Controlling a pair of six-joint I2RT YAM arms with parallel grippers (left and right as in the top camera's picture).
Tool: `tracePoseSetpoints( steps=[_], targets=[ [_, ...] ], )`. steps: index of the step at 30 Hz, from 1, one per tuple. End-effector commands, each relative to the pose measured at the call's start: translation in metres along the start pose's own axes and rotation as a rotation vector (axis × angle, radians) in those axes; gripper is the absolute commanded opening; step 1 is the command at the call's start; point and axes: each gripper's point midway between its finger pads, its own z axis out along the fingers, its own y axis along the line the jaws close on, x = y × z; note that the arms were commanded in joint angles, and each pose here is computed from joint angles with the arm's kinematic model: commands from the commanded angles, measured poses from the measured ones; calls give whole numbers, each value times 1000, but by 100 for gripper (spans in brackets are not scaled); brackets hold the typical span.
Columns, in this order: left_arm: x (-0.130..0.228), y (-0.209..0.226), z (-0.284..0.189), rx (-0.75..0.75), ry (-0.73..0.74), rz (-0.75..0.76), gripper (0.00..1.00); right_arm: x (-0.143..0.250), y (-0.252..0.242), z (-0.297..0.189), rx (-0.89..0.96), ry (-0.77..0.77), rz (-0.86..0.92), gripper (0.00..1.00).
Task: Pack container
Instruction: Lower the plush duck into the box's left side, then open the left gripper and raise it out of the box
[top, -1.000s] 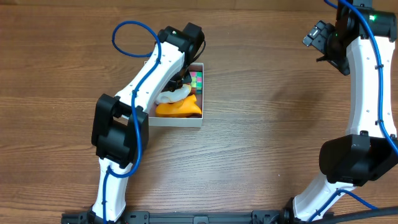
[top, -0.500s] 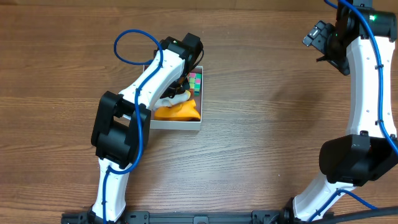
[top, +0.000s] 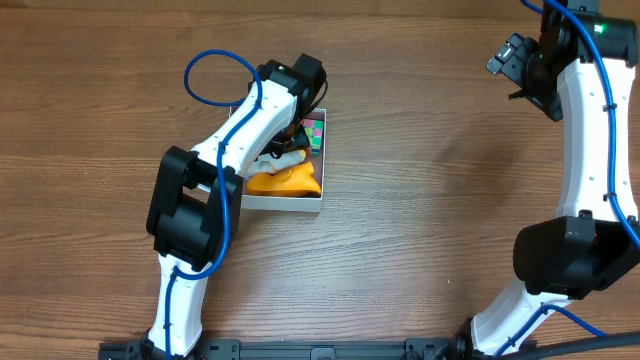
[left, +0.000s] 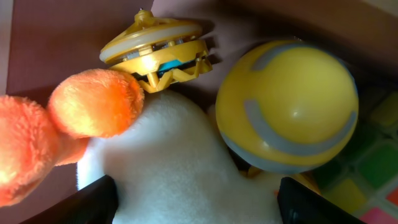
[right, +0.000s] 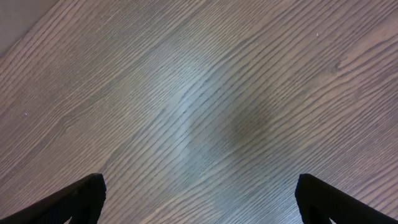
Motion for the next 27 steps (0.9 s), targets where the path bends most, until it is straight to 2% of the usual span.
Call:
tracePoseSetpoints(
  steps=[1,19,22,27],
  targets=[
    [7,-3,2,17,35,10,81,-2,1,-7,-10,-20,6,100],
    [-46,-31,-81,190,-138,46,82,-2,1,-7,-11,-20,6,100],
    [-52,-27,-103,203,-171,85,82,-2,1,-7,-11,-20,6,100],
    [-75,8,-153,112,-314,80,83,-2,1,-7,-10,-20,6,100]
  ],
)
